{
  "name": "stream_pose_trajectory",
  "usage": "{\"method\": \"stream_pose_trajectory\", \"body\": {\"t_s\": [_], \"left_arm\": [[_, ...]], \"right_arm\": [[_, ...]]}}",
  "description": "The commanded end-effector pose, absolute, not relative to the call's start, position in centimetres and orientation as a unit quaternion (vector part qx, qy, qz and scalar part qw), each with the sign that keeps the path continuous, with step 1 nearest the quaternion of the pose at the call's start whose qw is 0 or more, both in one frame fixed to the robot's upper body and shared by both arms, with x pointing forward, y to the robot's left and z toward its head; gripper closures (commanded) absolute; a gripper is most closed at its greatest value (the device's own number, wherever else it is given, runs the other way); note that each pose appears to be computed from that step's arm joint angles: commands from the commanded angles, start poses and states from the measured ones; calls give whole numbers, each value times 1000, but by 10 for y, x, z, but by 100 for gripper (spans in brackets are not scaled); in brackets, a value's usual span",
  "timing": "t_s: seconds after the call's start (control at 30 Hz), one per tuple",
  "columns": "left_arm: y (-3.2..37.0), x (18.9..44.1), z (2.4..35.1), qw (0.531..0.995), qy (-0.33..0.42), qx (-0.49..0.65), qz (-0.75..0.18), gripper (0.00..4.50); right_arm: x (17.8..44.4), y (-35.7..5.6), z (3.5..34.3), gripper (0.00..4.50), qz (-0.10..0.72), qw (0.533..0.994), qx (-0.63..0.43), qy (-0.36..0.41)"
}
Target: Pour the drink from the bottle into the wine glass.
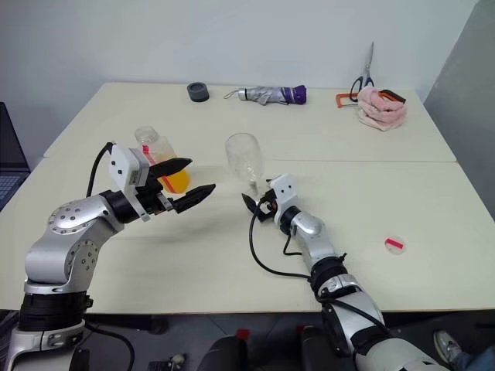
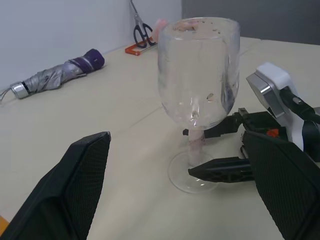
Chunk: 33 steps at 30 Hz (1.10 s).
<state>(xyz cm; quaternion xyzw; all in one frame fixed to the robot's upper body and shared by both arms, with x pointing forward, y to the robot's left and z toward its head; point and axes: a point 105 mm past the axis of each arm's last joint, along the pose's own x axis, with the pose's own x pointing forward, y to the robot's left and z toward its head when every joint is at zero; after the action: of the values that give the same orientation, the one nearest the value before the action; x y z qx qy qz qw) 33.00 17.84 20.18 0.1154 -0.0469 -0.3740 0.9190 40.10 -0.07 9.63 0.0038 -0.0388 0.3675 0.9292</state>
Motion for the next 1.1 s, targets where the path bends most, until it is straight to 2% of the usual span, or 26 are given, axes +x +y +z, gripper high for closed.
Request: {"method": "stream_pose_trajectory", "body": {"t_s": [0.03, 0.43, 0.7, 0.87, 1.1], "left_arm": [[173, 324, 225, 912, -91, 133, -378, 0], [172, 322, 222, 915, -89, 125, -373, 0], [182, 319, 195, 928, -56, 114, -350, 0], [198, 318, 166, 946, -22, 103, -306, 0], [245, 325, 138, 986, -6, 73, -148, 0]], "right_arm": [[404, -1, 105, 3, 369, 928, 8, -51], [392, -10, 91, 3, 395, 918, -8, -33], [360, -42, 82, 3, 433, 900, -54, -15], [330, -58, 98, 3, 467, 881, -70, -18], [280, -70, 142, 3, 514, 855, -66, -31]]}}
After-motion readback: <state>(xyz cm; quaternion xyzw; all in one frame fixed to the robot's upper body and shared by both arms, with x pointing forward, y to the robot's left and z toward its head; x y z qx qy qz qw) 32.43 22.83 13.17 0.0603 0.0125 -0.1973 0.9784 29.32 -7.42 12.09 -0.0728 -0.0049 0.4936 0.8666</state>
